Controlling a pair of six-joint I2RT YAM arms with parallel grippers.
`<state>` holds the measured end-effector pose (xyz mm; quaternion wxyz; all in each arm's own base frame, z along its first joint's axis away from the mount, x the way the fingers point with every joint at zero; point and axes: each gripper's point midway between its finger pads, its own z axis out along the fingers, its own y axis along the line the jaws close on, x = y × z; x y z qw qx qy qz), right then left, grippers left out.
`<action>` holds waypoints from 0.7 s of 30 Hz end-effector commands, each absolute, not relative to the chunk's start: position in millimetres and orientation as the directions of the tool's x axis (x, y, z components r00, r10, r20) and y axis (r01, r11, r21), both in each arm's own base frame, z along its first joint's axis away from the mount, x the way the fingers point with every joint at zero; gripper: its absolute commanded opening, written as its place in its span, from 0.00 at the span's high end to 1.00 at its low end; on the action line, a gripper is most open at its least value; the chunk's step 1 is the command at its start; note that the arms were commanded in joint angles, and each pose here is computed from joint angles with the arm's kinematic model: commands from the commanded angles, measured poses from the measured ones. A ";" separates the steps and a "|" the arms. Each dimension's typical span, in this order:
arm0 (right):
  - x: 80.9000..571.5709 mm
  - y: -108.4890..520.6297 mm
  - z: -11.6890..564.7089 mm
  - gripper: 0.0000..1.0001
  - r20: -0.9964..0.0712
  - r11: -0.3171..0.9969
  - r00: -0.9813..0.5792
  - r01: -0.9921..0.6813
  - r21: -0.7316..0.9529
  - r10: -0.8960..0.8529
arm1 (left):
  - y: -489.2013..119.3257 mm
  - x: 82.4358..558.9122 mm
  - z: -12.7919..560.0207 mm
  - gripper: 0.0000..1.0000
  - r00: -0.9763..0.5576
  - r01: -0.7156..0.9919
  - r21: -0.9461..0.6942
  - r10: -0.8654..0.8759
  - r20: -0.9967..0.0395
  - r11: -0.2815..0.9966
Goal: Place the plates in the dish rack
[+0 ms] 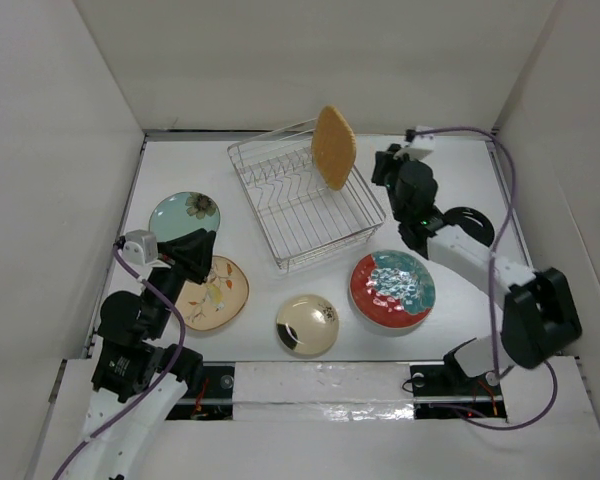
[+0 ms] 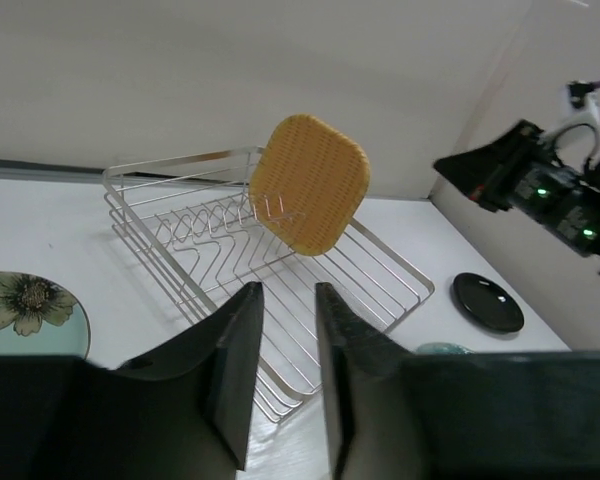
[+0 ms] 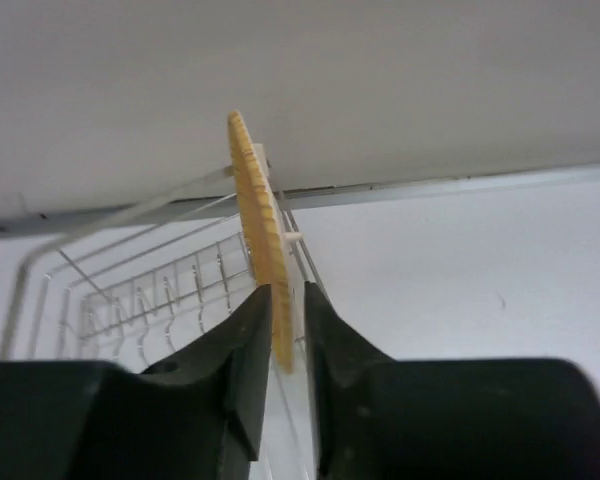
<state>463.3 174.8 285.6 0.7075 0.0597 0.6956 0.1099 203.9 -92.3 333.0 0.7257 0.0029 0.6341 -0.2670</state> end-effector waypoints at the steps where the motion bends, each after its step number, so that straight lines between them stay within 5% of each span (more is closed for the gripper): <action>1: 428.0 131.5 272.7 0.96 -0.900 0.900 -0.034 0.048 0.433 0.434 | -93.6 195.2 351.6 0.79 0.109 0.434 -0.323 -0.406 -0.908 0.841; 4: 382.2 97.0 223.6 1.00 -0.834 0.844 -0.136 0.136 0.520 0.535 | -92.4 191.6 354.3 0.97 0.119 0.440 -0.328 -0.416 -0.902 0.836; 7: 335.5 72.2 180.2 1.00 -0.769 0.800 -0.223 0.198 0.567 0.600 | -90.5 188.4 357.7 1.00 0.131 0.441 -0.333 -0.427 -0.895 0.833; 12: 276.2 51.2 132.9 0.47 -0.679 0.761 -0.344 0.313 0.568 0.649 | -88.2 181.3 363.5 1.00 0.154 0.453 -0.335 -0.443 -0.883 0.826; 15: 252.3 40.0 106.3 0.26 -0.621 0.721 -0.369 0.404 0.562 0.691 | -86.2 177.1 367.2 0.94 0.170 0.459 -0.334 -0.451 -0.876 0.823; 21: 242.8 46.8 50.7 0.22 -0.471 0.684 -0.496 0.513 0.519 0.730 | -81.0 168.8 374.6 0.84 0.204 0.463 -0.332 -0.463 -0.862 0.822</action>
